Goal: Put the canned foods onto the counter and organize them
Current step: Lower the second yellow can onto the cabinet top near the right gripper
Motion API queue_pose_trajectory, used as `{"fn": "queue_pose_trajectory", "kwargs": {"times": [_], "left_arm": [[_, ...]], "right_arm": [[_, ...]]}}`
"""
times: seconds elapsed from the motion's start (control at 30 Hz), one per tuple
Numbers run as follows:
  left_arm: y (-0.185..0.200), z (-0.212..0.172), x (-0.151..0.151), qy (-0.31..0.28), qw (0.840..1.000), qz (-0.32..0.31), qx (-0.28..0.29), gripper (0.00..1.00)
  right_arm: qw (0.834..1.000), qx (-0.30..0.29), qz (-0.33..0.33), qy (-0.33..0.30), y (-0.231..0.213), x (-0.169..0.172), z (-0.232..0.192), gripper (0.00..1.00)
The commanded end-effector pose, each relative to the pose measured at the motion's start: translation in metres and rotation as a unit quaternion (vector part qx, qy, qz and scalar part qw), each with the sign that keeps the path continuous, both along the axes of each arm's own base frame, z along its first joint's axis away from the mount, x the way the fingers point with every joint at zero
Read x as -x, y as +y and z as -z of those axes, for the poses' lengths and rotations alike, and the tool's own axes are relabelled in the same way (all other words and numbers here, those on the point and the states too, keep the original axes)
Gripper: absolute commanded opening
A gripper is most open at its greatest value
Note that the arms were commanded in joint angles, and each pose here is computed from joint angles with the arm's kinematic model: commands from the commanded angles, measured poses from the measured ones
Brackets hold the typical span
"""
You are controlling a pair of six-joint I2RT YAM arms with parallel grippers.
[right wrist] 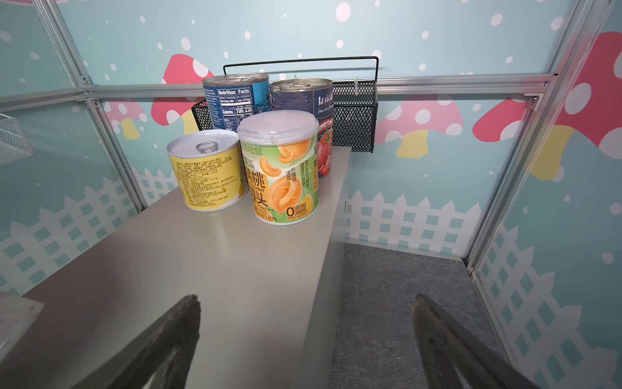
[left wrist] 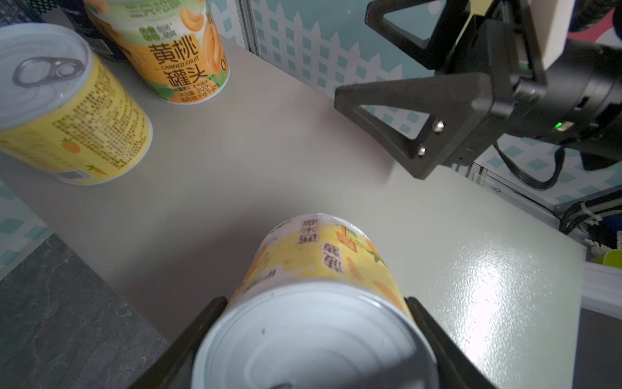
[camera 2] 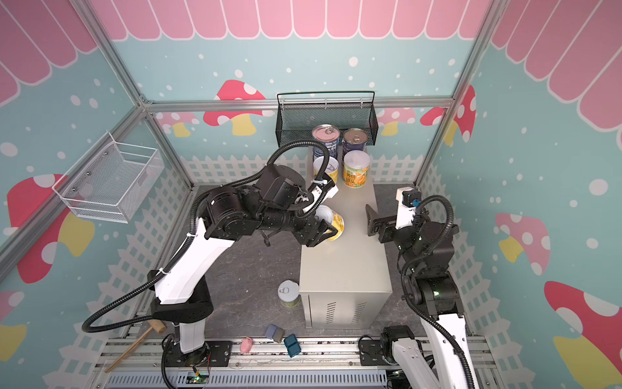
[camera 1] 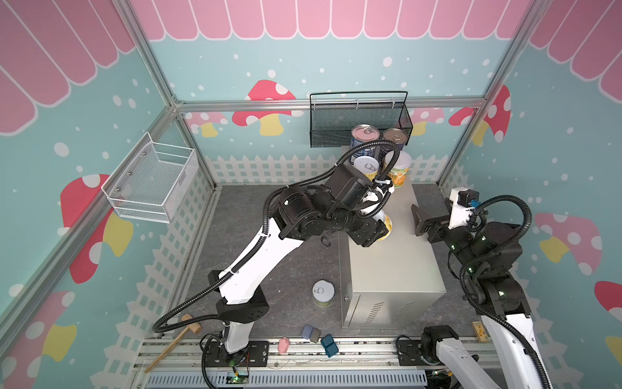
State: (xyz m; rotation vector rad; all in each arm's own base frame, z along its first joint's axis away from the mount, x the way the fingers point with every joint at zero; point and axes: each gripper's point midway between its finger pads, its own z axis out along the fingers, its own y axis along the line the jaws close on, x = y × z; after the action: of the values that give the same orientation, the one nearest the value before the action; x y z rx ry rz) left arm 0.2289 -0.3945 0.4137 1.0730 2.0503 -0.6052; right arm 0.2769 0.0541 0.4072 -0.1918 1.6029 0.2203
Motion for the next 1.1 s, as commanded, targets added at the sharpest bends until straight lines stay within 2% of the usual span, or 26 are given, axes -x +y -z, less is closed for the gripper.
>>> {"fn": "queue_pose_trajectory", "kwargs": {"times": [0.0,0.17,0.27,0.53,0.73,0.9,1.07], "left_arm": [[-0.016,0.008,-0.004,-0.004,1.0,0.011,-0.001,0.69],[-0.039,0.008,-0.011,0.002,0.999,0.01,0.032,0.76],[-0.047,0.008,-0.015,0.0,0.999,0.009,0.041,0.77],[-0.053,0.013,-0.028,-0.012,0.999,-0.014,0.041,0.83],[-0.057,0.016,-0.033,-0.012,0.999,-0.021,0.045,0.83],[-0.053,-0.004,-0.034,-0.027,0.997,-0.026,0.073,0.86],[-0.037,-0.042,-0.022,-0.033,0.991,-0.006,0.132,0.9]], "right_arm": [[1.0,0.0,-0.013,-0.013,0.005,0.004,-0.005,0.99],[0.999,0.008,-0.016,-0.034,0.005,0.011,-0.01,0.99],[0.999,0.008,-0.015,-0.035,0.005,0.012,-0.011,0.99],[0.999,0.006,-0.018,-0.036,0.006,0.013,-0.011,0.99],[0.999,0.005,-0.021,-0.038,0.006,0.014,-0.012,1.0],[0.998,0.016,-0.045,-0.041,0.014,0.017,-0.009,1.0],[0.989,0.034,-0.125,-0.071,0.039,0.032,-0.007,1.0]]}}
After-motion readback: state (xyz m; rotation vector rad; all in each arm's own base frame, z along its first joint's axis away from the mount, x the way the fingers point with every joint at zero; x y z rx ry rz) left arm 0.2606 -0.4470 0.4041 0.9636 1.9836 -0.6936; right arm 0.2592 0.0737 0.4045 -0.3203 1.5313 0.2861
